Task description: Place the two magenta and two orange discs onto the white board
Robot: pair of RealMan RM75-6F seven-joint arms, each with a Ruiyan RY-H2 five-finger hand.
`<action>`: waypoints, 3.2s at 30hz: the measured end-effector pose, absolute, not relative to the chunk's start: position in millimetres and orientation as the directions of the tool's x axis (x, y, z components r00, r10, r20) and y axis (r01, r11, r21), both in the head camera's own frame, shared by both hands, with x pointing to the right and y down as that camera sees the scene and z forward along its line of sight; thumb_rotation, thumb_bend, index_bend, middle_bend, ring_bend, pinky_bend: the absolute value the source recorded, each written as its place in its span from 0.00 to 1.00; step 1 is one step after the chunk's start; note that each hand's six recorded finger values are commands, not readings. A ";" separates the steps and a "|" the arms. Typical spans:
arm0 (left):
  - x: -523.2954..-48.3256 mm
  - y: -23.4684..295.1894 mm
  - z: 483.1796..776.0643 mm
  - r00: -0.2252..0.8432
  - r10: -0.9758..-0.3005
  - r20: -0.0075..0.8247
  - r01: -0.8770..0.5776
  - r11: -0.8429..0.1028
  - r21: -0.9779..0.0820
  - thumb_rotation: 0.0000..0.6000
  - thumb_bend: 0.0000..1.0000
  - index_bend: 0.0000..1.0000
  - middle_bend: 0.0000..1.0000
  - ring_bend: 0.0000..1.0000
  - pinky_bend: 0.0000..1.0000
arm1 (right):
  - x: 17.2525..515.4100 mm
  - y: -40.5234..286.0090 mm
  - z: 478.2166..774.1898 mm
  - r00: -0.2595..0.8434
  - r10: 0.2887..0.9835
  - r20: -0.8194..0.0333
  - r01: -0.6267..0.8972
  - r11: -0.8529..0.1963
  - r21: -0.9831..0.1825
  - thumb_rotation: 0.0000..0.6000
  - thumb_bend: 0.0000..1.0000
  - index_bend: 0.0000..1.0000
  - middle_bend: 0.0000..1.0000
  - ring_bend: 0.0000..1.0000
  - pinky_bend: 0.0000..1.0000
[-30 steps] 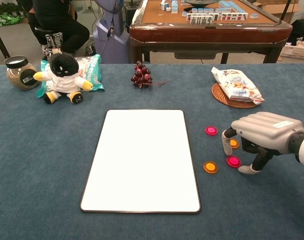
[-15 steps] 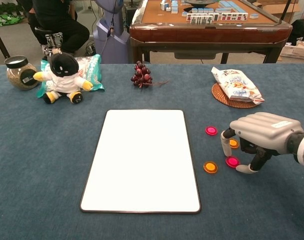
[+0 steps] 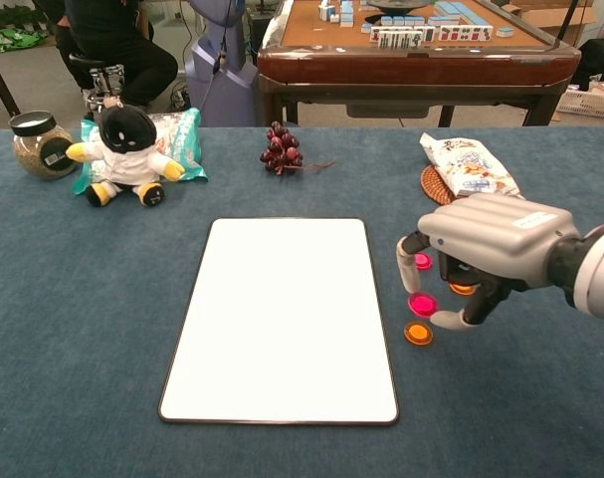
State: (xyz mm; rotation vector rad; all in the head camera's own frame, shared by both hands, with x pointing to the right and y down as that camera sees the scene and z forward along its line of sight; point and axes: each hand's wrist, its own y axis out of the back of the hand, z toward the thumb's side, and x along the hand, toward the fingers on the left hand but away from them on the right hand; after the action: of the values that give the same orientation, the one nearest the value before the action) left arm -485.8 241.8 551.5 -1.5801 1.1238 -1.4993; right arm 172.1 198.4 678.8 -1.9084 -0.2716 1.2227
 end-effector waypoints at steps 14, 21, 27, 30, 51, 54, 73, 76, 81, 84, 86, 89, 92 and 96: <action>-502.5 237.8 545.9 -0.093 -0.917 0.388 -0.134 -0.375 -0.918 1.00 0.05 0.33 0.30 0.34 0.52 | 115.6 220.1 676.7 0.588 0.495 -0.640 -0.280 -0.618 -0.735 1.00 0.15 0.50 1.00 1.00 1.00; -505.1 237.6 543.8 -0.102 -0.918 0.384 -0.138 -0.369 -0.919 1.00 0.05 0.33 0.30 0.34 0.52 | 108.0 223.9 680.0 0.599 0.482 -0.639 -0.281 -0.621 -0.732 1.00 0.04 0.41 1.00 1.00 1.00; -506.4 237.7 543.2 -0.105 -0.918 0.383 -0.141 -0.368 -0.919 1.00 0.05 0.33 0.30 0.34 0.52 | 113.2 212.1 677.4 0.582 0.517 -0.628 -0.270 -0.606 -0.748 1.00 0.10 0.41 1.00 1.00 1.00; -506.5 237.7 543.4 -0.105 -0.917 0.384 -0.141 -0.369 -0.919 1.00 0.05 0.33 0.30 0.34 0.52 | 120.6 197.9 673.9 0.559 0.552 -0.618 -0.264 -0.588 -0.764 1.00 0.15 0.41 1.00 1.00 1.00; -503.3 238.4 544.3 -0.093 -0.917 0.388 -0.141 -0.374 -0.917 1.00 0.05 0.33 0.30 0.34 0.52 | 168.9 118.4 695.7 0.337 0.691 -0.640 -0.291 -0.570 -0.769 1.00 0.18 0.41 1.00 1.00 1.00; -503.4 238.6 543.9 -0.093 -0.917 0.388 -0.144 -0.374 -0.916 1.00 0.05 0.33 0.30 0.34 0.52 | 170.4 114.9 704.4 0.320 0.690 -0.649 -0.291 -0.581 -0.761 1.00 0.18 0.41 1.00 1.00 1.00; -502.8 239.1 542.7 -0.087 -0.917 0.390 -0.151 -0.375 -0.915 1.00 0.05 0.33 0.30 0.34 0.52 | 175.2 118.0 740.9 0.266 0.657 -0.705 -0.305 -0.636 -0.708 1.00 0.18 0.41 1.00 1.00 1.00; -502.7 239.3 542.8 -0.086 -0.916 0.391 -0.151 -0.376 -0.914 1.00 0.05 0.33 0.30 0.34 0.52 | 177.0 118.7 745.1 0.259 0.653 -0.712 -0.307 -0.643 -0.701 1.00 0.18 0.41 1.00 1.00 1.00; -502.4 239.3 542.5 -0.085 -0.917 0.391 -0.152 -0.375 -0.914 1.00 0.05 0.33 0.30 0.34 0.52 | 177.6 119.6 750.3 0.254 0.647 -0.719 -0.308 -0.651 -0.694 1.00 0.18 0.41 1.00 1.00 1.00; -502.4 239.5 542.2 -0.085 -0.917 0.390 -0.153 -0.375 -0.914 1.00 0.05 0.33 0.30 0.34 0.52 | 176.5 120.3 752.3 0.254 0.644 -0.722 -0.308 -0.654 -0.691 1.00 0.19 0.41 1.00 1.00 1.00; -502.4 239.6 542.2 -0.085 -0.917 0.391 -0.153 -0.375 -0.914 1.00 0.05 0.33 0.30 0.34 0.52 | 175.0 120.5 753.6 0.255 0.641 -0.723 -0.306 -0.656 -0.690 1.00 0.22 0.41 1.00 1.00 1.00; -502.4 239.8 542.4 -0.084 -0.916 0.392 -0.154 -0.377 -0.913 1.00 0.05 0.33 0.30 0.34 0.52 | 173.6 120.1 755.0 0.256 0.641 -0.724 -0.304 -0.657 -0.689 1.00 0.24 0.41 1.00 1.00 1.00; -502.4 239.8 542.3 -0.084 -0.916 0.393 -0.155 -0.377 -0.913 1.00 0.05 0.33 0.30 0.34 0.52 | 173.1 119.6 756.9 0.253 0.640 -0.726 -0.305 -0.659 -0.687 1.00 0.24 0.41 1.00 1.00 1.00; -502.7 239.8 542.2 -0.084 -0.916 0.392 -0.157 -0.377 -0.913 1.00 0.05 0.33 0.30 0.34 0.52 | 173.1 119.2 759.5 0.249 0.638 -0.728 -0.307 -0.661 -0.684 1.00 0.24 0.41 1.00 1.00 1.00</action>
State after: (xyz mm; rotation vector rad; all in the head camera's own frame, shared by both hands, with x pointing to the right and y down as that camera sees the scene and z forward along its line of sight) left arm -502.7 239.8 542.2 -1.5527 1.1859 -1.5208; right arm 173.1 119.2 759.5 -1.7396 -0.3064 1.5241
